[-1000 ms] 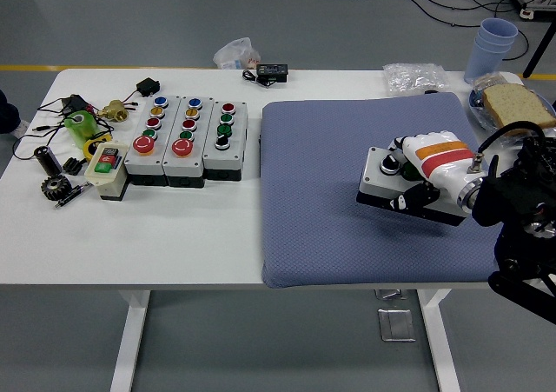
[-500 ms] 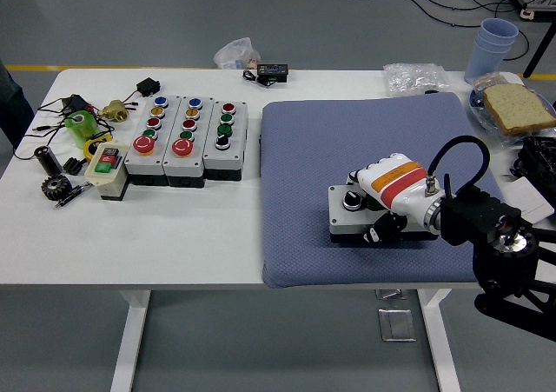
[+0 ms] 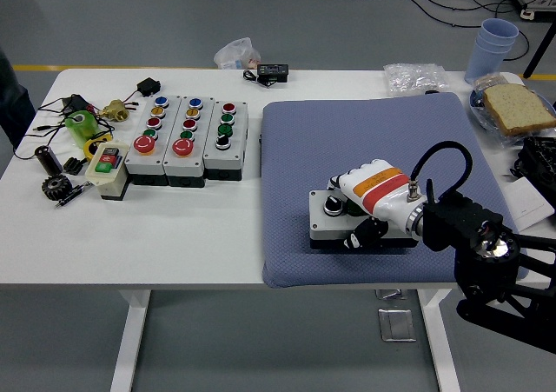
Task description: Pick up the button,place it on the desk,press the button,press the button
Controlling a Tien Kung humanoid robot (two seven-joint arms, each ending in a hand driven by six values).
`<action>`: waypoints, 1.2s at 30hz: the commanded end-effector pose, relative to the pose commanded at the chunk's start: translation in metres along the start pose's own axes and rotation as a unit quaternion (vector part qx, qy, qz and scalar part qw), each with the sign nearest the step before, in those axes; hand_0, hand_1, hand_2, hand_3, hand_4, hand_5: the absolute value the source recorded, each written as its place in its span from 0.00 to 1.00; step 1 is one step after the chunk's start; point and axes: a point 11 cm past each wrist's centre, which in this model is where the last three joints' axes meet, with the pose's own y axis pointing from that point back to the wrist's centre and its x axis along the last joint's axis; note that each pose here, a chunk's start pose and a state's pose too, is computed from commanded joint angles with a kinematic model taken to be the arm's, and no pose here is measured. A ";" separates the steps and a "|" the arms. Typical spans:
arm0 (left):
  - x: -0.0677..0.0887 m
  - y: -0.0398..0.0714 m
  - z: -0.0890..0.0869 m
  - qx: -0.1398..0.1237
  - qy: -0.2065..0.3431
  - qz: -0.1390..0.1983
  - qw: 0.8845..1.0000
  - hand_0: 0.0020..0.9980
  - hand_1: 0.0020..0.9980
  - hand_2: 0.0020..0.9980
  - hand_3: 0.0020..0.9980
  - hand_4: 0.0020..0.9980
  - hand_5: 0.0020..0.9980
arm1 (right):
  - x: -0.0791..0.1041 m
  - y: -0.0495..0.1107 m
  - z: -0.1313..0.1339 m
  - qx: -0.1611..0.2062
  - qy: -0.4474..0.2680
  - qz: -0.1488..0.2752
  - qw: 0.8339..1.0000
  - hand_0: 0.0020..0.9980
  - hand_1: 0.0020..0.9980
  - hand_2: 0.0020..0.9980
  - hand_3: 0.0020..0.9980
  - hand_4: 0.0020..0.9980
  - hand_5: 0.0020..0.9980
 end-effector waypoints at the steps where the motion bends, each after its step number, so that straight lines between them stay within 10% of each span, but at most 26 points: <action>1: 0.000 0.000 0.000 0.000 0.000 0.000 1.000 0.56 0.42 0.43 0.43 0.26 0.41 | -0.001 0.000 0.000 -0.001 -0.001 -0.002 1.000 0.19 0.21 0.43 0.47 0.80 0.23; 36: -0.001 0.001 0.003 -0.002 0.010 -0.001 1.000 0.55 0.42 0.43 0.43 0.26 0.41 | -0.007 -0.006 -0.010 0.027 -0.011 0.025 0.999 0.27 0.28 0.47 0.47 0.82 0.24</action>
